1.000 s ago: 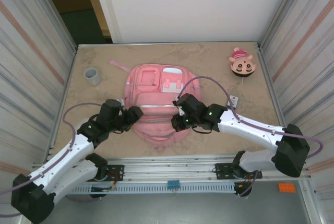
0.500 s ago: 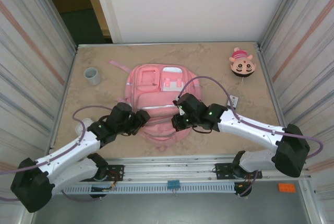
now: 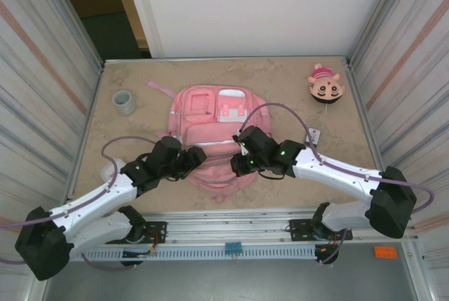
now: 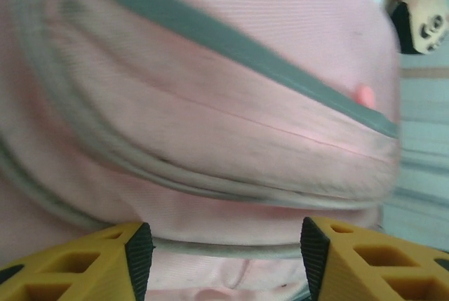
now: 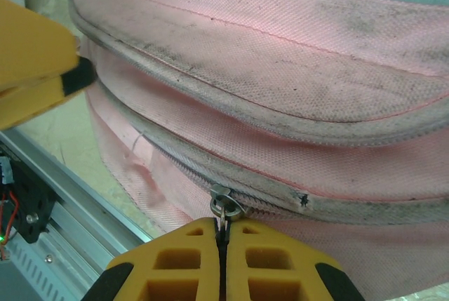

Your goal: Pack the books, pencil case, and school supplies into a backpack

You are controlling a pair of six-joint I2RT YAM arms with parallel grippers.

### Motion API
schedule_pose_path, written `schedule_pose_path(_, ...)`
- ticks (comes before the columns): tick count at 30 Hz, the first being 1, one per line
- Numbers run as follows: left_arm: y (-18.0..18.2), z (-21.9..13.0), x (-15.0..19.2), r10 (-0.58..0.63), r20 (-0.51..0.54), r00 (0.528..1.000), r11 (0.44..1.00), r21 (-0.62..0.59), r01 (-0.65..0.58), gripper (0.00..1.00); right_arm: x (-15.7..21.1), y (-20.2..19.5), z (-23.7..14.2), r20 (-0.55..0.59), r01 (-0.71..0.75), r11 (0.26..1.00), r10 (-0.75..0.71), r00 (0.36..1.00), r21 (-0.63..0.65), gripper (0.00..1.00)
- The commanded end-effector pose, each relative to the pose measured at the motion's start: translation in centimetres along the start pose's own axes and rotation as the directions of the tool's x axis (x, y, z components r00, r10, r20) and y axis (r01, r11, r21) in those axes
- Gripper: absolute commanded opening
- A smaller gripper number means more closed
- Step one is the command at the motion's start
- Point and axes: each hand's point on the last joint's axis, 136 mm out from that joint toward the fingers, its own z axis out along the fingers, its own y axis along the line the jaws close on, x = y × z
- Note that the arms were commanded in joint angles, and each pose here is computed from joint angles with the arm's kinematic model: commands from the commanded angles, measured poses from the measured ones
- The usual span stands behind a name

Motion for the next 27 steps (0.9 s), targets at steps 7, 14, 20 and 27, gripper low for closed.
schedule_pose_path(7,-4.8,-5.2,-3.0,0.671,0.200,0.714,0.730,-0.008,-0.683,0.60,-1.1,1.1,-0.9,0.046,-0.012,0.997,0.016,0.999,-0.076,0.00)
schedule_pose_path(14,-6.1,-6.4,-0.5,0.965,0.218,0.148,0.148,0.017,-0.989,0.64,-1.1,1.4,-1.0,0.047,-0.019,0.995,0.024,0.999,-0.095,0.00)
schedule_pose_path(20,-3.6,-3.7,3.6,0.975,0.151,-0.165,-0.193,0.198,-0.961,0.68,-1.3,1.5,-1.0,0.048,-0.025,0.994,0.030,0.998,-0.106,0.00)
schedule_pose_path(27,-2.8,-0.8,3.9,0.951,0.144,-0.273,-0.299,0.212,-0.930,0.59,-1.1,1.4,-0.9,0.044,-0.032,0.994,0.037,0.998,-0.103,0.00)
